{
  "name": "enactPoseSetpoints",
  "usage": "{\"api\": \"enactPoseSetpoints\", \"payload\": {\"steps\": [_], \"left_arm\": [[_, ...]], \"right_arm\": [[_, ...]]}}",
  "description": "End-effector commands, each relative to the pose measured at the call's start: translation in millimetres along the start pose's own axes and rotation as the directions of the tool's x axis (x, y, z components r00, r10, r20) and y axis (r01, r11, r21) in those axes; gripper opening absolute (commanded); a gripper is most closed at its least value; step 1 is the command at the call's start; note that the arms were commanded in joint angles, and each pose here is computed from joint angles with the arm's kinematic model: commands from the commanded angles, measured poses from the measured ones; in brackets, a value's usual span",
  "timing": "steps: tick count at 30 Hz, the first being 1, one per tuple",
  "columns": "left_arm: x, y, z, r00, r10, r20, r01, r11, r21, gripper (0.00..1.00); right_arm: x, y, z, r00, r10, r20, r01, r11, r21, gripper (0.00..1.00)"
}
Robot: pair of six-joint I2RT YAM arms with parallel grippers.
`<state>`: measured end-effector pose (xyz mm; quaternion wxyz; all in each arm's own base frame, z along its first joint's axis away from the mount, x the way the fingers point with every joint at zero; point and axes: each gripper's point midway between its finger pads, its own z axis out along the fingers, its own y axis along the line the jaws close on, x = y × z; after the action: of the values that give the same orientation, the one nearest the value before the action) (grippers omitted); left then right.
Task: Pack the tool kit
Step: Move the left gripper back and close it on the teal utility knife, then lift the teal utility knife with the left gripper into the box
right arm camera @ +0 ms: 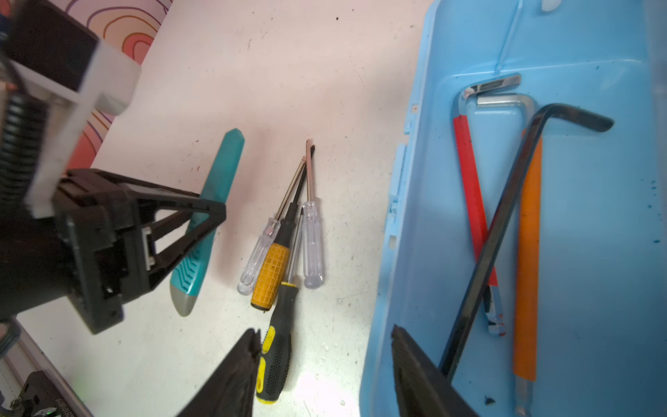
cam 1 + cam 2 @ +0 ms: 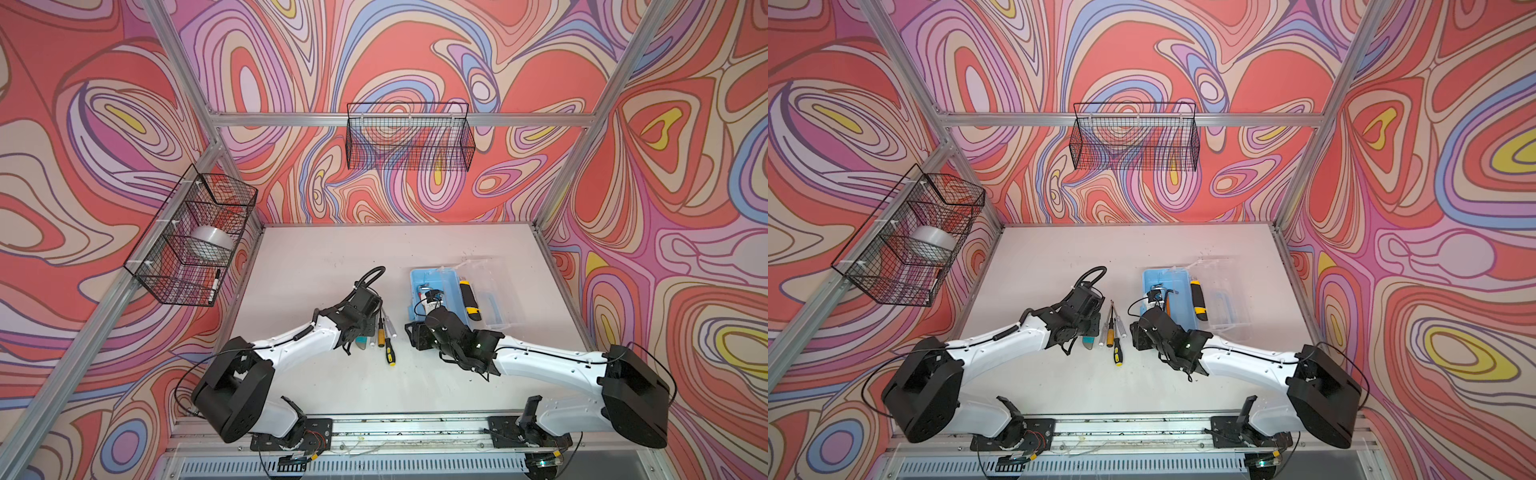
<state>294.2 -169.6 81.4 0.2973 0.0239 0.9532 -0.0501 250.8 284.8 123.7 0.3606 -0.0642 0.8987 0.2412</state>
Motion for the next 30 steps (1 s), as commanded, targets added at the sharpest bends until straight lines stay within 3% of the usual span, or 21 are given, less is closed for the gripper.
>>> {"api": "enactPoseSetpoints", "payload": {"steps": [1,8,15,21,30], "left_arm": [[-12.9,-12.1,-23.8,0.999,-0.048,0.024,0.046,0.995,0.094,0.19],[-36.8,-60.9,-64.9,0.987,-0.140,0.084,0.105,0.939,0.328,0.18],[-59.3,-169.4,-77.0,0.976,-0.194,0.098,0.109,0.828,0.550,0.17],[-80.5,-252.8,-59.6,0.983,-0.166,0.078,0.085,0.790,0.607,0.17],[-97.0,-286.6,-16.4,0.982,-0.177,0.064,0.112,0.821,0.561,0.18]], "right_arm": [[-20.6,5.3,-19.0,0.997,0.006,0.074,-0.004,1.000,-0.020,0.60],[-61.1,-17.6,-78.5,0.973,-0.012,0.230,-0.004,0.997,0.071,0.60],[-75.7,-47.7,-127.0,0.943,0.001,0.332,-0.053,0.987,0.149,0.59],[-70.9,-57.9,-139.1,0.940,0.020,0.342,-0.077,0.985,0.154,0.59],[-72.1,-69.0,-153.5,0.930,0.004,0.367,-0.077,0.980,0.186,0.59]]}}
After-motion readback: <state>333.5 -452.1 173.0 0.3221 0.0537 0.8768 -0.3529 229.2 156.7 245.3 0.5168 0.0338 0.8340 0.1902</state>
